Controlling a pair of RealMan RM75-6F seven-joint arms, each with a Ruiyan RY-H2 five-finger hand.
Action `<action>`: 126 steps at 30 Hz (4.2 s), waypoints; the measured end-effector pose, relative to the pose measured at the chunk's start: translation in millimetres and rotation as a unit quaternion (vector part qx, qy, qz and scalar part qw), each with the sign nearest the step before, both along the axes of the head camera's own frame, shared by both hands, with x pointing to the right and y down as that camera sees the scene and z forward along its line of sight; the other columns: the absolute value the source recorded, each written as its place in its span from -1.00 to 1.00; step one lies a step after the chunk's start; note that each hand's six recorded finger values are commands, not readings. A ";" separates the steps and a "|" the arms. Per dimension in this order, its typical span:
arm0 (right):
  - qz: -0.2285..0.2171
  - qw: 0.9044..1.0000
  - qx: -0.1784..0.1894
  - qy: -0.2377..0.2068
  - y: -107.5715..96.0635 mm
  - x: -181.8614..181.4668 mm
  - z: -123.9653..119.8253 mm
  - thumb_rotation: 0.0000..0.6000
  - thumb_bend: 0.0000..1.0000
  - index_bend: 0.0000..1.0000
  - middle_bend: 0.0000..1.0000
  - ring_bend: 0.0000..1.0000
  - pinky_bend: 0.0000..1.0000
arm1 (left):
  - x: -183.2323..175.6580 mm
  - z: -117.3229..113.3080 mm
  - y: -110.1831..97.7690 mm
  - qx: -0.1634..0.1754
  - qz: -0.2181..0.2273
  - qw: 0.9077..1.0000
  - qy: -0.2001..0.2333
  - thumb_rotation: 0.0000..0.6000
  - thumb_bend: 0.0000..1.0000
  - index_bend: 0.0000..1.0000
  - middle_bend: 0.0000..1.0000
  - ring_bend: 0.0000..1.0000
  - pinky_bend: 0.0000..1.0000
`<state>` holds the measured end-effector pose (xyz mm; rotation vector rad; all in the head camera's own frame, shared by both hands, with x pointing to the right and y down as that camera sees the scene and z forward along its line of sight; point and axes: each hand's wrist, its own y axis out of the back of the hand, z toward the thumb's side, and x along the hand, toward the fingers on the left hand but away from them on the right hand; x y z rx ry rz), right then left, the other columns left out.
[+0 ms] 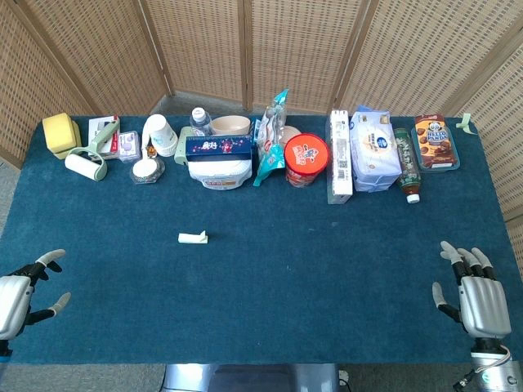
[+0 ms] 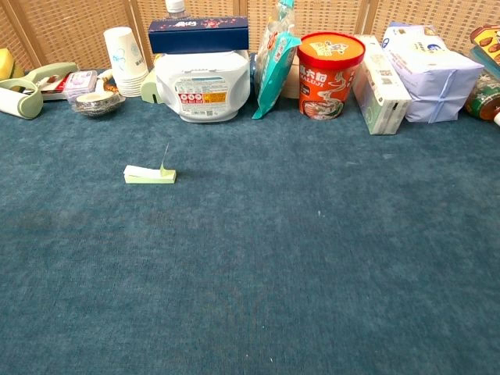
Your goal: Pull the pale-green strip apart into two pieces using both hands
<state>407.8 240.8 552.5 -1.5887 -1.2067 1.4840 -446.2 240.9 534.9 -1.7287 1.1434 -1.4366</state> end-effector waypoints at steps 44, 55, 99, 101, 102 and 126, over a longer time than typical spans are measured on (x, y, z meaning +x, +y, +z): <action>0.003 1.000 -0.008 0.002 -5.4 -2.7 6.6 1.00 -0.05 -0.79 -0.39 -0.66 -0.76 | 42.2 13.9 -70.2 -0.010 0.114 0.993 0.010 0.99 -0.61 -0.56 0.60 0.68 0.66; 0.003 1.000 -0.009 0.005 -7.8 -3.5 6.9 1.00 -0.05 -0.79 -0.39 -0.67 -0.76 | 83.5 30.0 -126.8 0.000 0.210 0.978 -0.003 -0.38 -0.78 -0.39 1.00 1.00 1.00; 0.018 1.000 -0.008 0.004 -2.4 6.1 8.0 1.00 -0.05 -0.79 -0.39 -0.68 -0.76 | 164.3 124.1 -149.8 -0.123 0.283 0.951 -0.037 1.00 -0.55 -0.23 1.00 1.00 1.00; 0.019 1.000 -0.008 0.004 -2.2 6.6 7.8 1.00 -0.05 -0.79 -0.39 -0.68 -0.76 | 167.2 130.3 -150.2 -0.127 0.283 0.950 -0.039 1.00 -0.55 -0.23 1.00 1.00 1.00; 0.019 1.000 -0.008 0.005 -1.9 7.0 7.8 1.00 -0.05 -0.79 -0.39 -0.68 -0.76 | 168.5 133.7 -150.6 -0.129 0.283 0.950 -0.042 1.00 -0.55 -0.22 1.00 1.00 1.00; 0.039 0.999 -0.003 0.012 6.3 19.4 0.2 1.00 -0.05 -0.81 -0.39 -0.70 -0.76 | 187.6 175.7 -145.8 -0.169 0.274 0.945 -0.060 1.00 -0.55 -0.18 1.00 1.00 1.00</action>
